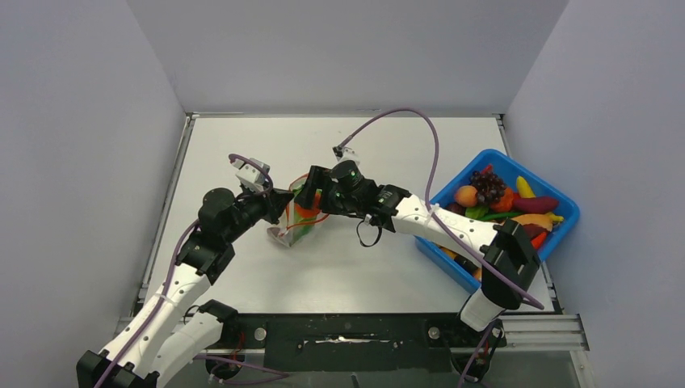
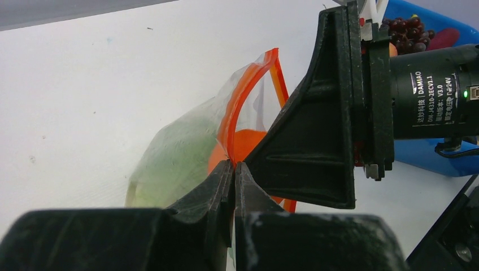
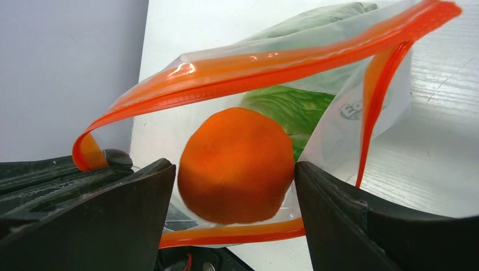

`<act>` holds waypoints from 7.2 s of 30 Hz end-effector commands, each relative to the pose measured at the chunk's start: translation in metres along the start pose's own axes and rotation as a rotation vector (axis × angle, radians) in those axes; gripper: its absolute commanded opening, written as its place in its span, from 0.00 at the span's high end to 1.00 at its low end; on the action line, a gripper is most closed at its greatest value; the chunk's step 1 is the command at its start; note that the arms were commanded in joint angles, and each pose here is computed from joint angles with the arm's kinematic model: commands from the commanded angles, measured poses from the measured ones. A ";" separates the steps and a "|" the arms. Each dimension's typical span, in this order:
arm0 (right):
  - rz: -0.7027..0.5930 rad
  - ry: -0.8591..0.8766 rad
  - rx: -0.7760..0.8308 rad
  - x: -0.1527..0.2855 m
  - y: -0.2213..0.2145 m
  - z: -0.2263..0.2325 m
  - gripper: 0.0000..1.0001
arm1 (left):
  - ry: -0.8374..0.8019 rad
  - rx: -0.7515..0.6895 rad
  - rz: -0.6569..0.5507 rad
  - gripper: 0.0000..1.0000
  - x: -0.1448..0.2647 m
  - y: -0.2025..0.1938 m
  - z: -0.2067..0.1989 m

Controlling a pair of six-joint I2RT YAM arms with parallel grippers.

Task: Place the food in the zip-top bag and seal the zipper
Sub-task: Place the fake bread in the zipper food storage bag, then pick up the fake fruit from the bin, then place the fake fruit in the zipper food storage bag.

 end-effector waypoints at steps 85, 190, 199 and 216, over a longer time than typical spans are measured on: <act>-0.031 -0.038 0.020 0.000 0.041 -0.074 0.61 | -0.057 -0.186 0.028 1.00 -0.014 -0.004 0.010; -0.693 -0.862 -0.356 0.251 0.152 -0.387 0.80 | -0.148 -0.177 0.030 1.00 0.005 -0.029 -0.005; -0.736 -0.892 -0.304 0.280 0.161 -0.366 0.81 | -0.159 -0.166 0.037 1.00 0.003 -0.031 -0.006; -0.811 -0.870 -0.148 0.334 0.182 -0.307 0.83 | -0.176 -0.091 -0.028 1.00 0.004 -0.006 -0.017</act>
Point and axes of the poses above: each gripper's point midway between its finger pads, its own x axis back along the fingers, its own z axis along the line the jaws close on, y = z × x, the point moved 1 cm from there along x, back along the fingers, and after that the axes turned 1 degree about -x, right-handed, at the moved point
